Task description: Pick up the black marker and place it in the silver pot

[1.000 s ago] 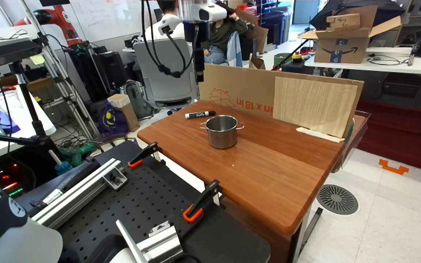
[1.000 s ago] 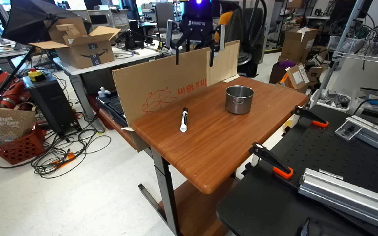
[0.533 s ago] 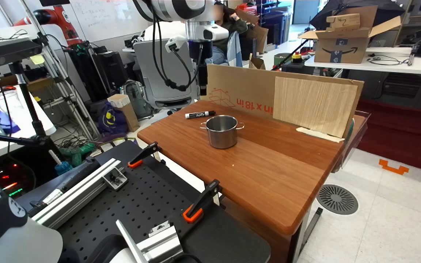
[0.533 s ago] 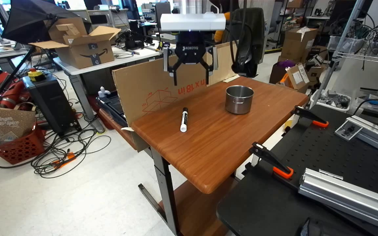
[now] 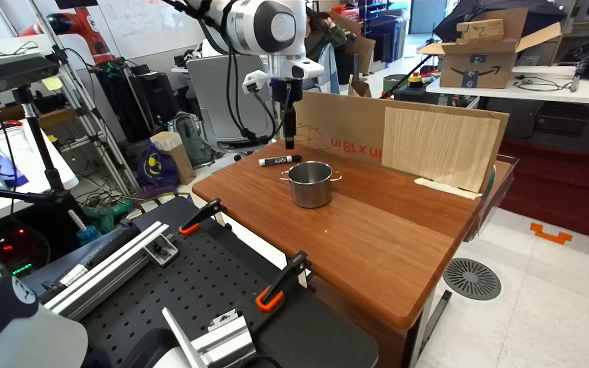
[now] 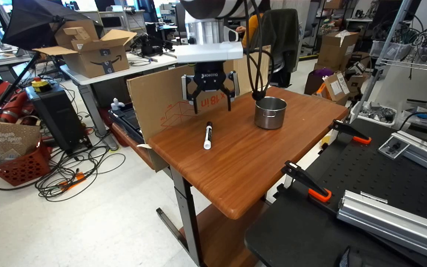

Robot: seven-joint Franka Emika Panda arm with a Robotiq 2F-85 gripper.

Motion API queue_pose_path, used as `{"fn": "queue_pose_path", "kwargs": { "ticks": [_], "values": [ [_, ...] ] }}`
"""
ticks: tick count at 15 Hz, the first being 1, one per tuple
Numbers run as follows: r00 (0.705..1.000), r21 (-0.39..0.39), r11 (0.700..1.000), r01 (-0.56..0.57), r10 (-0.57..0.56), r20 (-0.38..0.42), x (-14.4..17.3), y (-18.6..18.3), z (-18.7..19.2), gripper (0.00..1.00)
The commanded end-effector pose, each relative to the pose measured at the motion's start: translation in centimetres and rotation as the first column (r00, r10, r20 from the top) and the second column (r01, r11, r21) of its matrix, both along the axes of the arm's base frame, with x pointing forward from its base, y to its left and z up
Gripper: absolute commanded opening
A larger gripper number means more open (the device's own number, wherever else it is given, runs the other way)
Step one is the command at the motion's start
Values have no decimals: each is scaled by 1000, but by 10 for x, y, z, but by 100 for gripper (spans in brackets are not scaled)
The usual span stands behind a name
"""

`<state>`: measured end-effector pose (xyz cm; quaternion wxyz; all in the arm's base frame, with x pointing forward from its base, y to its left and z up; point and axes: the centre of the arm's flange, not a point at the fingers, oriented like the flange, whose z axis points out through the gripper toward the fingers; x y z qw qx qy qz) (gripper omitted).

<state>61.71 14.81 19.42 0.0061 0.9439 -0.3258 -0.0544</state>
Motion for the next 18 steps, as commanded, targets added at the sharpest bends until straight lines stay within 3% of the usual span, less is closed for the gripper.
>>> {"fn": "queue_pose_path", "kwargs": {
  "ticks": [1, 8, 9, 10, 18],
  "values": [
    [1000, -51, 999, -3, 3, -17, 17, 5, -15, 100],
    [999, -82, 996, -32, 29, -35, 23, 16, -44, 100],
    [999, -85, 996, -40, 37, -34, 23, 17, -47, 75],
    [998, -88, 995, -46, 43, -35, 24, 18, -48, 74],
    [997, -101, 994, -53, 47, -56, 29, 18, -51, 12]
  ]
}}
